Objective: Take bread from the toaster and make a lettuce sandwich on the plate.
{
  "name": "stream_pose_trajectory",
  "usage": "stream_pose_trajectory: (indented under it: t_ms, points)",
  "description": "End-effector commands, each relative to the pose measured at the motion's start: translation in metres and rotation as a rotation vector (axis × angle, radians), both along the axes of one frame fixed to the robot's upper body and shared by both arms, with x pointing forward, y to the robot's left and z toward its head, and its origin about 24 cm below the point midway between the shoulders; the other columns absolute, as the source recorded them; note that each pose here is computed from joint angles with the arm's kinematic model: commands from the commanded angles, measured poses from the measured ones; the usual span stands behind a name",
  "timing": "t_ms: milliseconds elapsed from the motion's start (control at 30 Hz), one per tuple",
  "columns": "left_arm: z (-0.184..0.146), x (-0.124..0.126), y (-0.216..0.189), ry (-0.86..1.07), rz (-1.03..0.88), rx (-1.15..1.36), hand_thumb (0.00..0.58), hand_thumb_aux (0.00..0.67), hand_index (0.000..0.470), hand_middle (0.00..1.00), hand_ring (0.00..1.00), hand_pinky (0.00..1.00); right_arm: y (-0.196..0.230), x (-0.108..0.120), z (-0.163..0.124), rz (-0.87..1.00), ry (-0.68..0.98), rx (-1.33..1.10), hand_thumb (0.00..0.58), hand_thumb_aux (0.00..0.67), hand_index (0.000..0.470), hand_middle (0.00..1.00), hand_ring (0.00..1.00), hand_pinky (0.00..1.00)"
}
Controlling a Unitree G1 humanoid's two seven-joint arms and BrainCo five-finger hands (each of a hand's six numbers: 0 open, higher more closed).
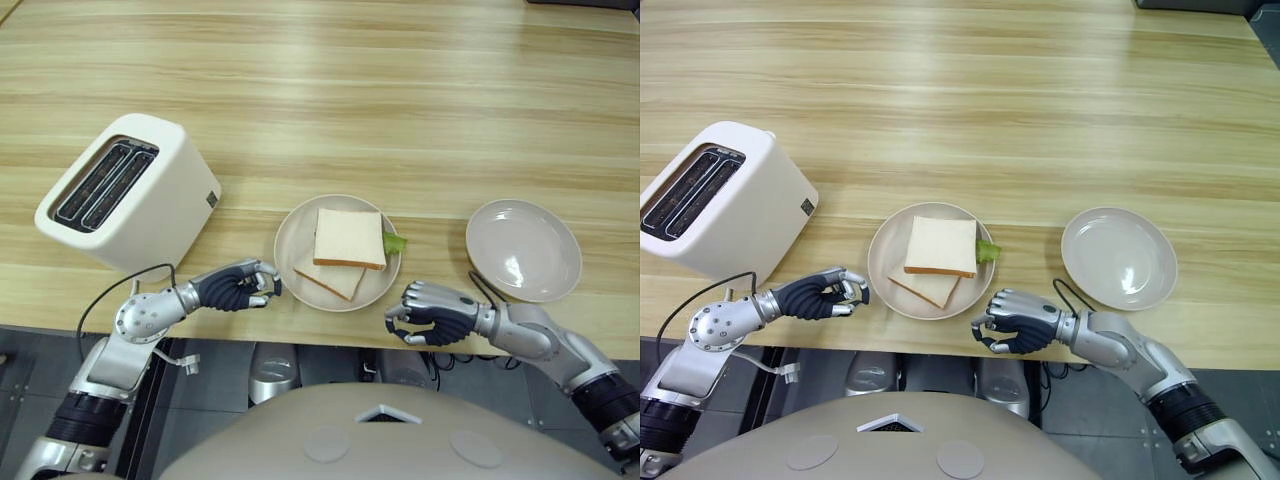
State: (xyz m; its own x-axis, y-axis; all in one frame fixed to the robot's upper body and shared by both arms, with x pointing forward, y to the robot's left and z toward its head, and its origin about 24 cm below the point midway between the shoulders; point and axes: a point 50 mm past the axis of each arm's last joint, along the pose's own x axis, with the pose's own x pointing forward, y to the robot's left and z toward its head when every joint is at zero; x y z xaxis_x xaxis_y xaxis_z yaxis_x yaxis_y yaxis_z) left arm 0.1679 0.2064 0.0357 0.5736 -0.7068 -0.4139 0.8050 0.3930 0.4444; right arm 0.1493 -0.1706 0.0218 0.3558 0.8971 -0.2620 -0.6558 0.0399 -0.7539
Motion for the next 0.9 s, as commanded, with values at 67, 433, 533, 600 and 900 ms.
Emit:
stream_pose_trajectory:
  t_ms: [67,433,533,600,900]
  points:
    - [-0.026,-0.018,-0.004,0.166,-0.062,0.111,0.58,0.67,0.46,1.0,1.0,1.0,0.001,-0.002,-0.018,-0.002,-0.022,-0.136,0.58,0.67,0.46,1.0,1.0,1.0]
    - [-0.037,-0.028,-0.021,0.239,-0.092,0.083,0.58,0.67,0.46,1.0,1.0,1.0,0.007,0.017,-0.027,-0.148,-0.075,-0.236,0.58,0.67,0.46,1.0,1.0,1.0]
    - [-0.043,-0.021,-0.021,0.214,-0.077,0.109,0.58,0.67,0.46,1.0,1.0,1.0,0.007,0.022,-0.032,-0.176,-0.077,-0.27,0.58,0.67,0.46,1.0,1.0,1.0]
    - [-0.049,-0.014,-0.023,0.194,-0.058,0.114,0.58,0.67,0.46,1.0,1.0,1.0,0.007,0.025,-0.036,-0.196,-0.079,-0.287,0.58,0.67,0.46,1.0,1.0,1.0]
    - [-0.069,0.028,-0.014,0.076,0.131,0.2,0.58,0.67,0.46,1.0,1.0,1.0,0.019,0.048,-0.038,-0.23,-0.18,-0.327,0.58,0.67,0.46,1.0,1.0,1.0]
